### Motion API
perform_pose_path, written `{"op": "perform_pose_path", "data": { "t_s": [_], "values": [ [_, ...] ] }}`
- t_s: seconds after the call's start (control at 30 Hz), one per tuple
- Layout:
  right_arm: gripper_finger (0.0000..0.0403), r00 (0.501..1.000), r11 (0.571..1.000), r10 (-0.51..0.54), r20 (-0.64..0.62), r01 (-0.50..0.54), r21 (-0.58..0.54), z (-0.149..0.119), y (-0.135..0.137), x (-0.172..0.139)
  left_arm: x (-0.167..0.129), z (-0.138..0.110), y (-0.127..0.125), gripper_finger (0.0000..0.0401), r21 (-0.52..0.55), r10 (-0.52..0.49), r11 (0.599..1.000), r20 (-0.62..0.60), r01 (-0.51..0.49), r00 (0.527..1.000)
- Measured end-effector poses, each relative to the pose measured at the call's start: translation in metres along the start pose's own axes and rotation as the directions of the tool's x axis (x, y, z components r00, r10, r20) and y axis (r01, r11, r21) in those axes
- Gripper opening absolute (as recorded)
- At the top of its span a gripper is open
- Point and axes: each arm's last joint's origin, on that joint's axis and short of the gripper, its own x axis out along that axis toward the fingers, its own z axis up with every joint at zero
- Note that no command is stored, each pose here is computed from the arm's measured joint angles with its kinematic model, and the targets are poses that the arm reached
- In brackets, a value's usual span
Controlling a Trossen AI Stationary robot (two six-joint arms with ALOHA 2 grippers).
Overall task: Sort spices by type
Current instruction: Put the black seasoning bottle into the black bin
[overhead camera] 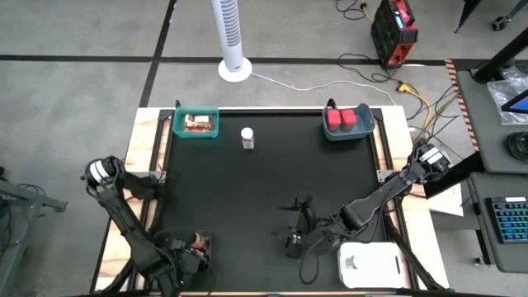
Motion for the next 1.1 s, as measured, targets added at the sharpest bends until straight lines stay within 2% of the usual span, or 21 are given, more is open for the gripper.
{"op": "perform_pose_path", "data": {
  "t_s": [0.17, 0.3, 0.6, 0.97, 1.1],
  "values": [
    [0.0354, 1.000, 1.000, 0.000, 0.000, 0.000, 0.006, 0.000, 0.000, 0.000, -0.020, -0.004, 0.007, 0.0219, -0.007, -0.058, 0.998, 0.027, 0.059, 0.998],
    [0.0354, 1.000, 1.000, 0.000, 0.000, 0.000, 0.006, 0.000, 0.000, 0.000, -0.026, -0.007, 0.012, 0.0219, -0.006, -0.041, 0.999, 0.038, 0.041, 0.998],
    [0.0354, 1.000, 1.000, -0.001, -0.001, 0.001, 0.005, 0.000, 0.000, 0.000, -0.005, -0.011, 0.012, 0.0219, 0.006, 0.011, 1.000, -0.012, -0.011, 1.000],
    [0.0354, 1.000, 1.000, -0.002, -0.005, 0.002, 0.010, -0.002, 0.000, 0.001, 0.021, -0.018, 0.014, 0.0219, -0.034, -0.009, 0.999, 0.014, 0.009, 1.000],
    [0.0354, 1.000, 1.000, -0.002, -0.005, 0.002, 0.013, -0.002, 0.000, 0.001, 0.022, -0.018, 0.015, 0.0219, -0.046, -0.006, 0.999, 0.018, 0.007, 1.000]
  ]
}}
